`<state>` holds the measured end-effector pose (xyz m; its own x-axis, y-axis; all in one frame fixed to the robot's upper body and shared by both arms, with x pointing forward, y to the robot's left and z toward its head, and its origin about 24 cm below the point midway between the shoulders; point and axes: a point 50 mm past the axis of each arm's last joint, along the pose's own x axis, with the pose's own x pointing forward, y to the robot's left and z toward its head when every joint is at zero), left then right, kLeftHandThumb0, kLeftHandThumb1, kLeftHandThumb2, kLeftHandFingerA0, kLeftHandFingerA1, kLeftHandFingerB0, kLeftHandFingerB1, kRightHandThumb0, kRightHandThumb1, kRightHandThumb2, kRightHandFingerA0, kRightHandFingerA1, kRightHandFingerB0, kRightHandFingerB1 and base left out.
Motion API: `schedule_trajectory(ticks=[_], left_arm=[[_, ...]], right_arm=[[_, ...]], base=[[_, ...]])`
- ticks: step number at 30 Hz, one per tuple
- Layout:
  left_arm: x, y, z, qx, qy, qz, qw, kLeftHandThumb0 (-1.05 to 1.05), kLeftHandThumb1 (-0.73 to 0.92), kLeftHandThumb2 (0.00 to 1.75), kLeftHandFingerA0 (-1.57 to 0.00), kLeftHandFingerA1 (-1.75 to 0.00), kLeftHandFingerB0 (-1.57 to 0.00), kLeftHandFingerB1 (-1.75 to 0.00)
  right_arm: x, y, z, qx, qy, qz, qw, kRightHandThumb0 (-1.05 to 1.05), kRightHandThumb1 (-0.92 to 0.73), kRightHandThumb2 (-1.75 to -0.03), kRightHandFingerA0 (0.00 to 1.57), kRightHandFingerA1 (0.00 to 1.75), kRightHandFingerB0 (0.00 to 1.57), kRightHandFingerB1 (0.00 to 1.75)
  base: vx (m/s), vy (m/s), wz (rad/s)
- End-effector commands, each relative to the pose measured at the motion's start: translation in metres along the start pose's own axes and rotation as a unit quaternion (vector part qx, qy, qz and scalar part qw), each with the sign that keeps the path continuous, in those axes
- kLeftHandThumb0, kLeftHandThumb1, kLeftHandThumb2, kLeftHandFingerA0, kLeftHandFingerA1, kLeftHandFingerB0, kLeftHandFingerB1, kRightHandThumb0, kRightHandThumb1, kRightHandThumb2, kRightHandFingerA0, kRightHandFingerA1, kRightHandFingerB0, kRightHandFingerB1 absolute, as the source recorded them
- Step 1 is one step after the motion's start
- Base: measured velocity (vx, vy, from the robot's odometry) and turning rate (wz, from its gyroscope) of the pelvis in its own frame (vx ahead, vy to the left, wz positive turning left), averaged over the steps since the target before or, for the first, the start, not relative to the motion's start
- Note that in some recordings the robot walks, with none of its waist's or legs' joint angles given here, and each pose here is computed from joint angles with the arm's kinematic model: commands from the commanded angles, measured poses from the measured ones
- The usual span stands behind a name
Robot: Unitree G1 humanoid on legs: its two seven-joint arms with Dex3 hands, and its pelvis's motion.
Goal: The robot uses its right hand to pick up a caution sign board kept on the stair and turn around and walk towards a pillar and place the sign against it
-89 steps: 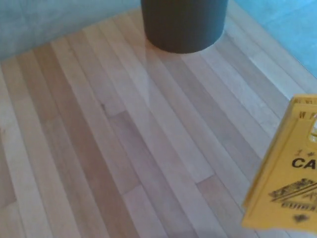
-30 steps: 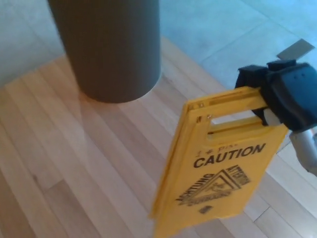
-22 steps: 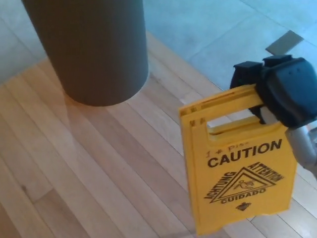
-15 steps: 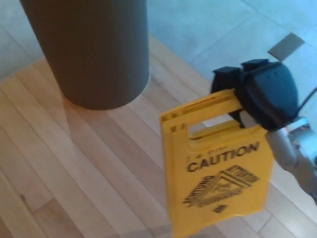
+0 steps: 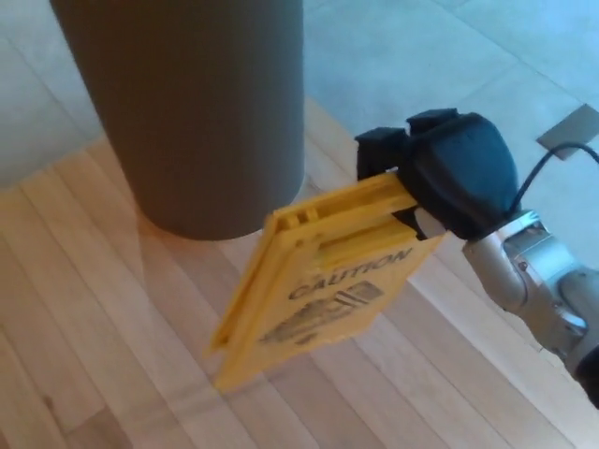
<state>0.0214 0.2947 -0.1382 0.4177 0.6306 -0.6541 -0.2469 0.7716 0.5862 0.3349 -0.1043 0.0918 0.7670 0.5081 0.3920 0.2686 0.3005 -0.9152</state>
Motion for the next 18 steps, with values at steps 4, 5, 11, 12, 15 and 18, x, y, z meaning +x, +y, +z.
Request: schedule_trajectory(ticks=[4, 5, 11, 12, 15, 18], left_arm=[[0.001, 0.008, -0.001, 0.002, -0.002, 0.011, 1.0, -0.11, 0.67, 0.69, -1.04, -0.92, -0.94, -0.69], [0.001, 0.007, -0.001, -0.005, -0.002, 0.011, 1.0, -0.08, 0.64, 0.77, -1.01, -0.86, -0.93, -0.69], [0.002, 0.006, 0.001, 0.006, -0.007, 0.004, 1.0, 0.0, 0.61, 0.82, -0.99, -0.81, -0.93, -0.65], [0.002, 0.006, 0.001, 0.006, -0.006, 0.005, 1.0, 0.02, 0.59, 0.85, -1.0, -0.83, -0.93, -0.65], [0.002, 0.006, 0.003, -0.009, -0.011, 0.008, 1.0, 0.04, 0.59, 0.86, -1.0, -0.84, -0.9, -0.66], [0.001, 0.005, 0.004, -0.008, -0.018, 0.009, 1.0, -0.06, 0.6, 0.85, -1.02, -0.87, -0.93, -0.69]], right_arm=[[0.012, -0.004, 0.004, -0.011, -0.016, 0.003, 1.0, -0.11, -0.47, -1.02, 1.04, 1.56, 0.93, 1.31], [0.013, -0.004, 0.005, -0.011, -0.018, 0.004, 1.0, -0.12, -0.47, -1.04, 1.02, 1.58, 0.92, 1.34], [0.02, 0.002, 0.021, 0.003, -0.033, 0.014, 0.999, -0.1, -0.44, -1.04, 0.99, 1.66, 0.84, 1.49], [0.021, 0.004, 0.022, 0.004, -0.032, 0.018, 0.999, -0.11, -0.44, -1.05, 0.99, 1.64, 0.86, 1.47], [0.02, 0.008, 0.024, 0.007, -0.032, 0.027, 0.999, -0.11, -0.46, -1.03, 0.98, 1.66, 0.84, 1.48], [0.016, 0.016, 0.025, 0.005, -0.034, 0.046, 0.998, -0.11, -0.44, -1.02, 0.94, 1.66, 0.81, 1.48]], base=[[0.08, -0.059, 0.06], [0.07, 0.05, 0.28], [0.07, 0.081, 0.27], [0.05, 0.106, -0.11], [0.09, 0.066, 0.1], [0.03, 0.033, 0.26]])
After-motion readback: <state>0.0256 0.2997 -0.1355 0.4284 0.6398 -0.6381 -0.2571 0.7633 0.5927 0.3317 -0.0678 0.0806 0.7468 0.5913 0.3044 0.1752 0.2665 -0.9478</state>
